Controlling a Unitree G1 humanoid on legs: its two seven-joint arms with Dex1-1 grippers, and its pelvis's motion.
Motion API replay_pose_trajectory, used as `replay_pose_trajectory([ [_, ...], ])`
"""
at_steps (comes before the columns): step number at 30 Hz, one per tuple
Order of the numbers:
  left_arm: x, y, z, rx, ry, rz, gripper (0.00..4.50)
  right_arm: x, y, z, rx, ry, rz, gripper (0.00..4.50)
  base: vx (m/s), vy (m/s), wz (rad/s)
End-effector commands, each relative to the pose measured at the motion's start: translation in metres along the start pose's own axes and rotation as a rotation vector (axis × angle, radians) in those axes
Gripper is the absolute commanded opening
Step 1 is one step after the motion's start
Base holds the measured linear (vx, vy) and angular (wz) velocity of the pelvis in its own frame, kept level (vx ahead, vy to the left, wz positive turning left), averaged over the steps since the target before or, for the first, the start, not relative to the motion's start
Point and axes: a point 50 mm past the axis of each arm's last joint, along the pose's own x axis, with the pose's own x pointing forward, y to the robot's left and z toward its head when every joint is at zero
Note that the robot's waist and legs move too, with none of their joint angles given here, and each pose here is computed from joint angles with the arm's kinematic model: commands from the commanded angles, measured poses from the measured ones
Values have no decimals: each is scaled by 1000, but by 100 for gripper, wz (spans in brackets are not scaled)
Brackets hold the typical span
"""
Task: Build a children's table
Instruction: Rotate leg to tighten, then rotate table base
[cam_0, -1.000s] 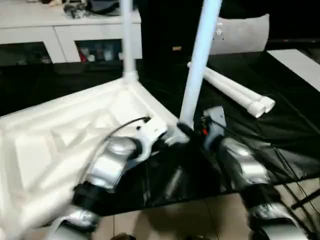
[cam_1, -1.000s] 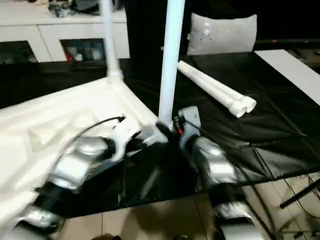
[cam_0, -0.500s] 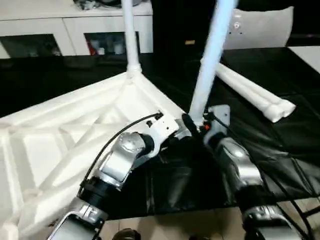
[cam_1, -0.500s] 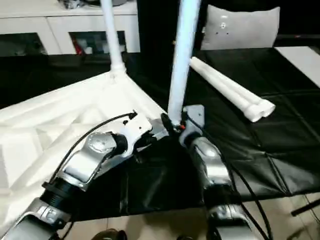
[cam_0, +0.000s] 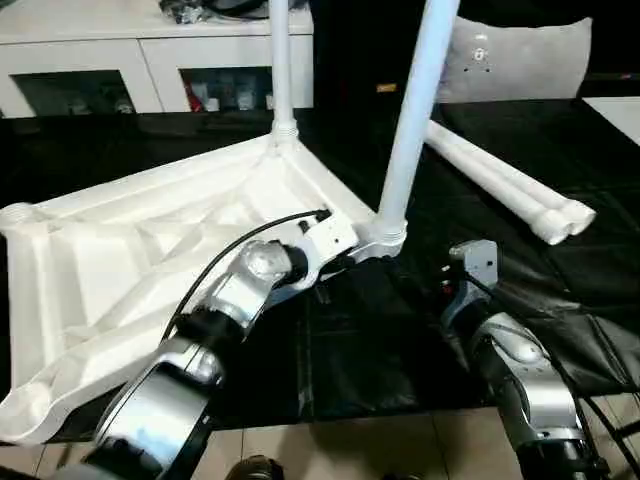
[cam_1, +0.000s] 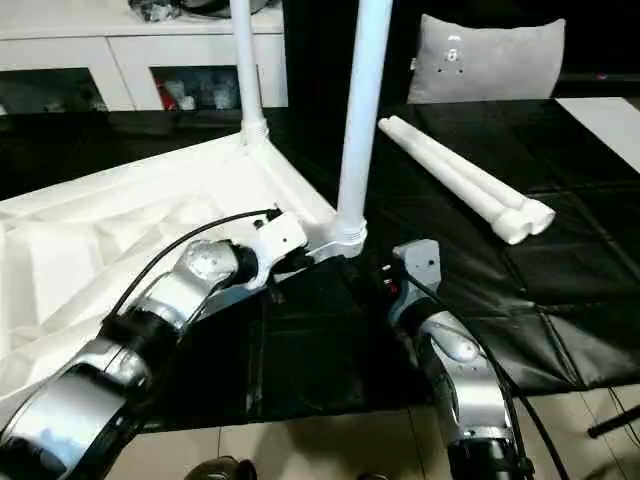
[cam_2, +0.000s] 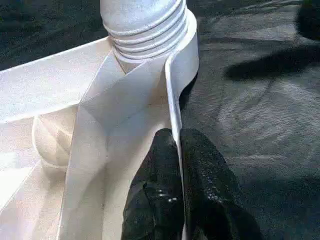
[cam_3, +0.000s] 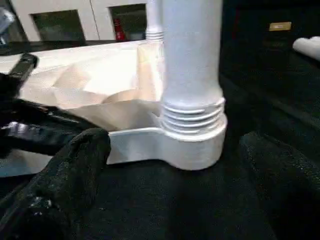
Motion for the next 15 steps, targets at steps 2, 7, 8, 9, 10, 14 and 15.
replay_pose_trajectory([
  [2, 0, 15, 46, 54, -210, 66, 44, -1, 5, 1, 1, 4, 15, 450, 0, 0, 0],
  [7, -4, 14, 46, -39, -288, 39, 100, -5, 12, -3, -39, 75, 74, 450, 0, 0, 0],
  [8, -4, 14, 46, -39, -288, 39, 104, -5, 12, -3, -39, 75, 74, 450, 0, 0, 0],
  [9, -9, 15, 39, -53, -285, 37, 104, -6, 13, -3, -55, 87, 92, 450, 0, 0, 0],
  [10, -9, 15, 39, -53, -285, 37, 113, -6, 13, -3, -55, 87, 92, 450, 0, 0, 0],
  [14, -38, 17, 17, -90, -252, 20, 141, -8, 21, 12, -48, 57, 210, 450, 0, 0, 0],
  [15, -48, 17, 8, -93, -217, 7, 141, -9, 24, 16, -54, 57, 257, 450, 0, 0, 0],
])
